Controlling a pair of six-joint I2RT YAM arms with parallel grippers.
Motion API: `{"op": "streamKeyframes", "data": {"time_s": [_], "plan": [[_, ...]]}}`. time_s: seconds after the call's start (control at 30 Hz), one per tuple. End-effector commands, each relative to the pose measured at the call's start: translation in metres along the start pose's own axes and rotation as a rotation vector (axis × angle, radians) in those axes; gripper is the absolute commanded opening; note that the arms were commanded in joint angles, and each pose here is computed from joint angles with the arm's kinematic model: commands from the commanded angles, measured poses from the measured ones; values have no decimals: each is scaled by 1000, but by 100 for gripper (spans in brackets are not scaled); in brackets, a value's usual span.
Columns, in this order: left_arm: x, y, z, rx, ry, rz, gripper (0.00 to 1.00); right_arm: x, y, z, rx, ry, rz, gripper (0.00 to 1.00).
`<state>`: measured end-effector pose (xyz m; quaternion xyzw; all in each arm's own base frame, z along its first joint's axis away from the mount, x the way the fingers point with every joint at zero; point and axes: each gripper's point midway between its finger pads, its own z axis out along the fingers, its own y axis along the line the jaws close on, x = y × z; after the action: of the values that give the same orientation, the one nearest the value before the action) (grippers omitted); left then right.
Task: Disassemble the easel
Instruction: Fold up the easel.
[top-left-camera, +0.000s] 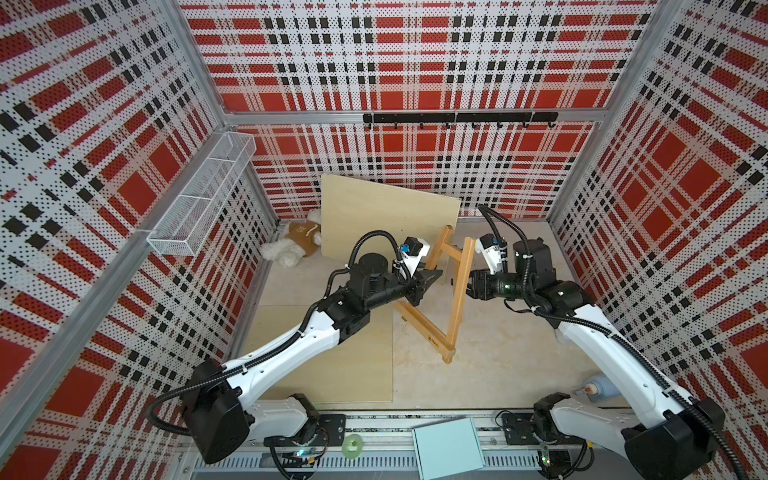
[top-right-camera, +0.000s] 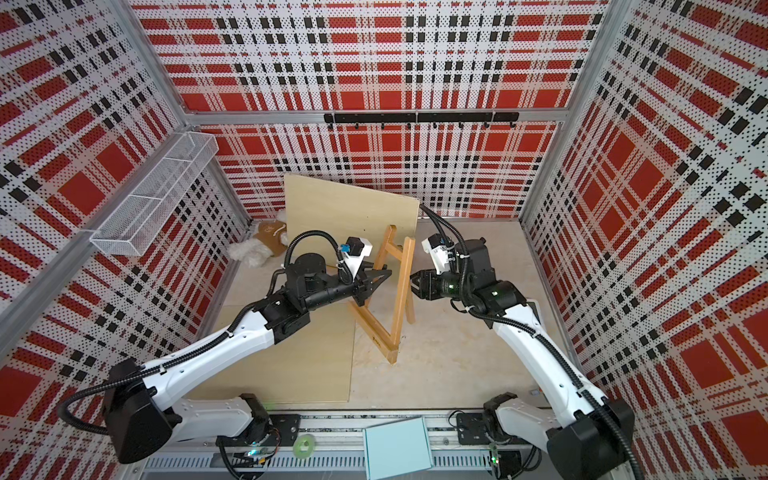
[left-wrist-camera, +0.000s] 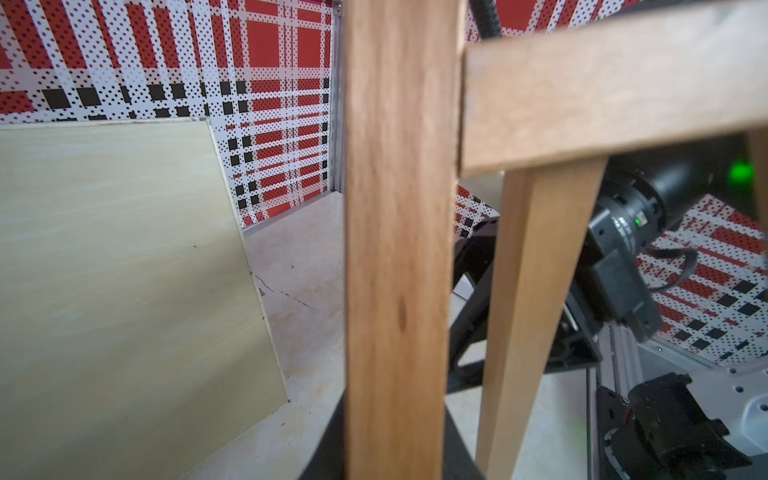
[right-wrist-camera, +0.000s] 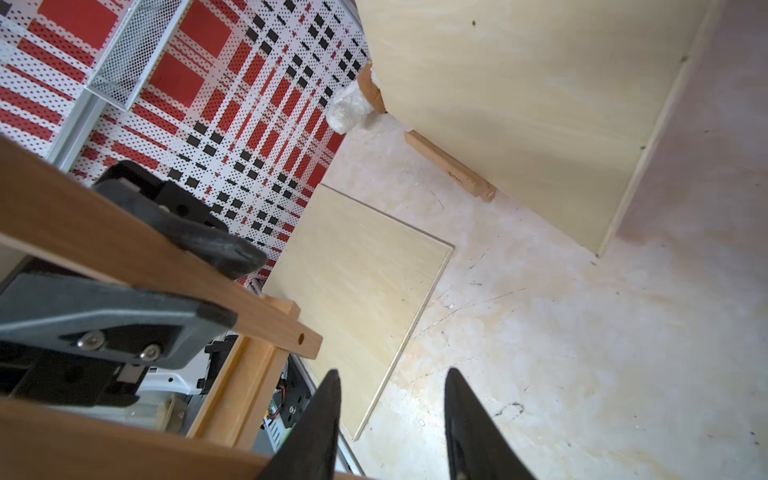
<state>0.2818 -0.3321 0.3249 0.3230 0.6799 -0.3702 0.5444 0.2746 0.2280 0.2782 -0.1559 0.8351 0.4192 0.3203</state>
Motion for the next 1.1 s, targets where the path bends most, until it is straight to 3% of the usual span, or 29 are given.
{"op": "streamKeyframes", "data": {"time_s": [0.0,0.37,0.7,0.77,0.9,1.07], "plan": [[-36,-3,-2,13,-133,-16,0,-11,28,3,-94,-44,-49,42],[-28,-6,2,42,-139,-69,0,-18,61,23,-291,-118,0,32],[-25,-6,-1,41,-137,-74,0,-27,64,28,-310,-135,10,27],[-26,-5,-2,37,-142,-73,0,-28,61,27,-287,-146,9,27],[-31,-4,-6,33,-150,-71,0,-28,41,21,-139,-169,11,41],[-31,0,-11,10,-154,-72,0,-18,26,17,-31,-129,-7,39]]}}
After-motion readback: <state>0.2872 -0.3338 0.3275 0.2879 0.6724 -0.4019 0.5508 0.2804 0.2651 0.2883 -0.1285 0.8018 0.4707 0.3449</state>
